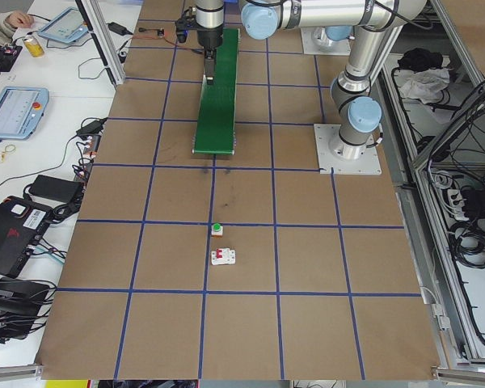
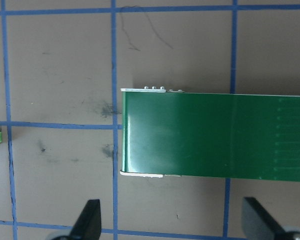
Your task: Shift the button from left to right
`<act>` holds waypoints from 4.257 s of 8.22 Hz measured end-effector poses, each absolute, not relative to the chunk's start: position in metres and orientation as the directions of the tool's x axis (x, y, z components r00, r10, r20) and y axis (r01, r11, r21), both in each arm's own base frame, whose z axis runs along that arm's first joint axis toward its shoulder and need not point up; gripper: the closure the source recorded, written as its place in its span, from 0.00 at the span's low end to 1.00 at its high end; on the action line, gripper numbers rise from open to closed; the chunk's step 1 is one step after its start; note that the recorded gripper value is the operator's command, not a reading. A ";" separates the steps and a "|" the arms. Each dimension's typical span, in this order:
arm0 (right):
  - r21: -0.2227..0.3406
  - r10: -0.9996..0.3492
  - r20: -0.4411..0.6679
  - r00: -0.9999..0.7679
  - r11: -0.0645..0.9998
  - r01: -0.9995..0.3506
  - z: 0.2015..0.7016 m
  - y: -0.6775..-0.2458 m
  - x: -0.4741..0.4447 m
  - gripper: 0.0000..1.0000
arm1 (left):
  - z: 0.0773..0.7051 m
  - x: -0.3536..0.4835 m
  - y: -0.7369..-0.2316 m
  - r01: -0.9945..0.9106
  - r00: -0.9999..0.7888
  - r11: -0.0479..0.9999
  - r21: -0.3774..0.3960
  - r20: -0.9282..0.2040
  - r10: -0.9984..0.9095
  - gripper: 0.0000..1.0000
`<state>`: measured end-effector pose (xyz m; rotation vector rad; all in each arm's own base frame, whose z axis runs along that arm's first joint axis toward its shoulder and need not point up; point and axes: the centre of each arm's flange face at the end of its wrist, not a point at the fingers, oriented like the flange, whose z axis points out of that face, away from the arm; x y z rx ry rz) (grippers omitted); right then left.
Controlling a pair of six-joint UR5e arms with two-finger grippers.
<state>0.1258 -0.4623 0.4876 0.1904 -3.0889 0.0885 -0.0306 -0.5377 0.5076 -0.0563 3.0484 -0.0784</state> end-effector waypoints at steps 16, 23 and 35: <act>-0.053 -0.123 0.047 -0.991 0.991 -0.125 0.487 -0.463 0.126 0.00 | 0.229 0.351 -0.570 0.033 -0.997 0.980 0.196 -0.066 0.047 0.00; -0.052 -0.121 0.047 -0.991 0.991 -0.124 0.487 -0.463 0.126 0.00 | 0.196 0.359 -0.539 0.096 -0.988 0.962 0.257 -0.091 0.122 0.09; -0.052 -0.122 0.047 -0.991 0.991 -0.124 0.487 -0.463 0.126 0.00 | 0.190 0.366 -0.548 0.166 -0.976 0.965 0.203 -0.105 0.190 1.00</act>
